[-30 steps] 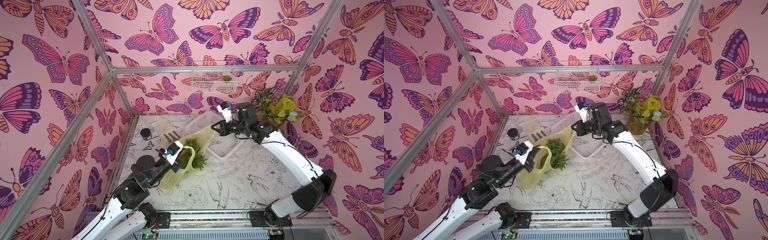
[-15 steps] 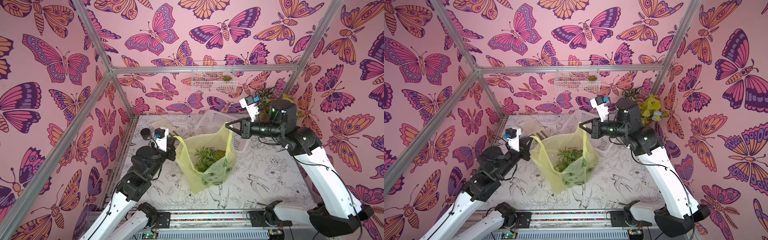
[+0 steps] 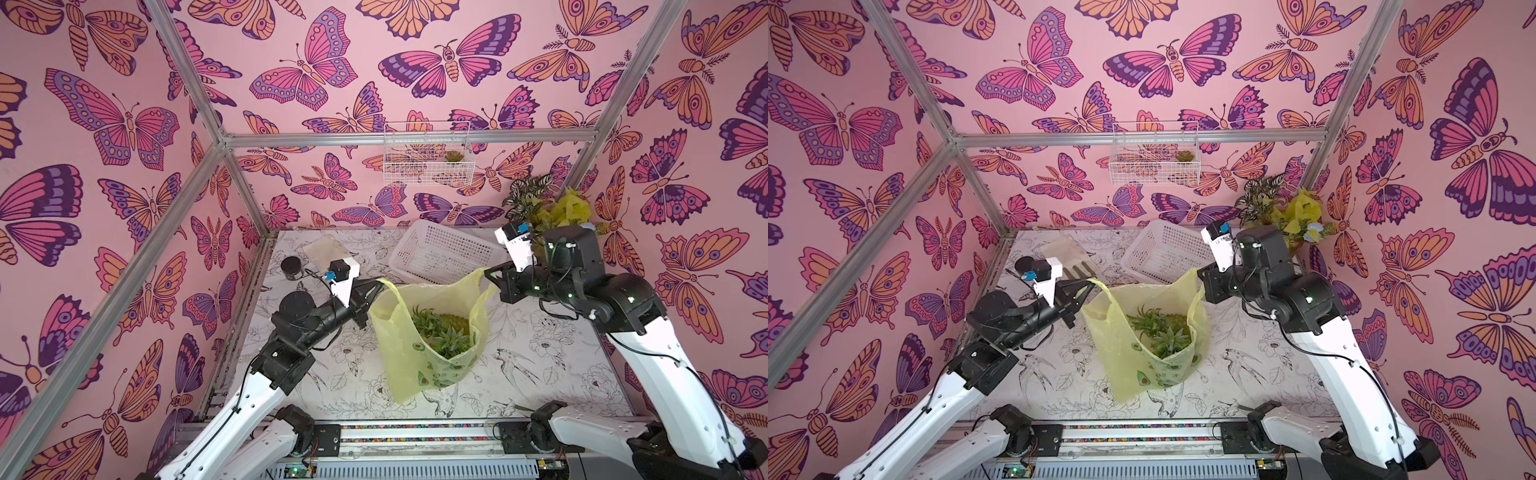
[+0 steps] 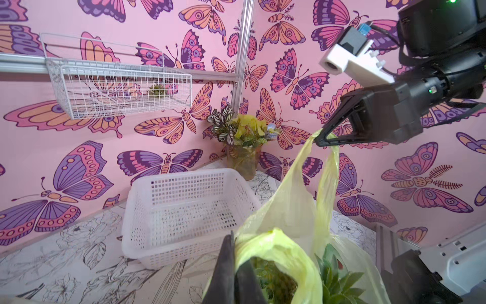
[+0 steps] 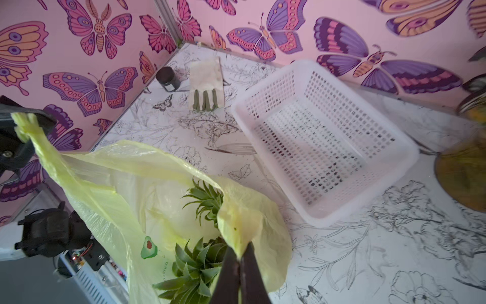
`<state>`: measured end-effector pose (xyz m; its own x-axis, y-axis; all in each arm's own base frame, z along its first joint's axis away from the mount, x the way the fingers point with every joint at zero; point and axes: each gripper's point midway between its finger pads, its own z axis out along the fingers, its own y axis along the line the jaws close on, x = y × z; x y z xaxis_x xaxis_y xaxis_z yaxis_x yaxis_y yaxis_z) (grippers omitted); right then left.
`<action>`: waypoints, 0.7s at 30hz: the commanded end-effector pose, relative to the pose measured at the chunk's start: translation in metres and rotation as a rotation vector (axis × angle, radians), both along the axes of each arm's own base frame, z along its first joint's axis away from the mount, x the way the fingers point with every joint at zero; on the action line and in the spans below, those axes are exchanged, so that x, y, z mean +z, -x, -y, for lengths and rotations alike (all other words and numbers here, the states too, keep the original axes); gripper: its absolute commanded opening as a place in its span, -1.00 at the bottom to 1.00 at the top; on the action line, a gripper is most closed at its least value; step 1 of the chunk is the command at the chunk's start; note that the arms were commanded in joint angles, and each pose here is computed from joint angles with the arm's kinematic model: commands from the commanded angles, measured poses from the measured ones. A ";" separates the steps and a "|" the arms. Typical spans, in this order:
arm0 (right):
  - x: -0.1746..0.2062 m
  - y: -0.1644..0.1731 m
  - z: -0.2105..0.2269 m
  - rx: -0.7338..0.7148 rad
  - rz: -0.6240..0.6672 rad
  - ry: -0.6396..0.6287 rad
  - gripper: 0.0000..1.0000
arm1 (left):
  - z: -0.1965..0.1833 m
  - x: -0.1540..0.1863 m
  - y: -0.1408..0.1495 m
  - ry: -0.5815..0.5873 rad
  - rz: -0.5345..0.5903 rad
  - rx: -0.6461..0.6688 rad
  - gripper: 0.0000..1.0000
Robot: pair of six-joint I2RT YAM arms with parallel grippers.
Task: Place the pineapple into a plastic bag & tie a knot
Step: Adjust the plastic bag at the center of the board.
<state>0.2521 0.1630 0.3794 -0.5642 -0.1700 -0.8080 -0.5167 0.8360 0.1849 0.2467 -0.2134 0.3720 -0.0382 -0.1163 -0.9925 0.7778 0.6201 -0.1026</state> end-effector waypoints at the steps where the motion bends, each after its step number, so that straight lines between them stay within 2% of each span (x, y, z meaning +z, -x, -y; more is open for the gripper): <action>1: 0.031 0.002 0.010 -0.022 0.117 -0.006 -1.00 | -0.006 0.056 -0.007 0.060 0.181 0.034 -1.00; 5: 0.037 0.008 0.004 0.008 0.130 -0.055 -1.00 | -0.006 0.070 -0.023 0.055 0.196 0.049 -1.00; 8: 0.019 0.009 -0.003 0.027 0.083 -0.085 -1.00 | -0.005 0.069 -0.030 0.069 0.182 0.039 -1.00; 11: -0.006 0.009 -0.005 0.029 0.036 -0.079 -1.00 | 0.007 0.056 -0.019 0.054 0.140 -0.067 -1.00; 14: -0.026 0.011 0.001 0.018 0.001 -0.015 -0.95 | 0.020 0.033 -0.002 0.029 0.066 -0.201 -1.00; 16: -0.024 0.007 0.014 -0.028 0.015 0.055 -0.14 | 0.025 0.020 0.005 0.026 0.024 -0.257 -1.00; 18: -0.013 0.002 0.031 -0.067 0.083 0.150 0.40 | 0.028 0.010 0.009 0.022 -0.007 -0.290 -1.00; 20: 0.004 -0.003 0.037 -0.060 0.180 0.215 0.62 | 0.030 0.005 0.010 0.016 -0.018 -0.314 -1.00; 21: 0.016 -0.005 0.036 -0.039 0.230 0.231 0.64 | 0.031 0.003 0.010 0.012 -0.022 -0.321 -1.00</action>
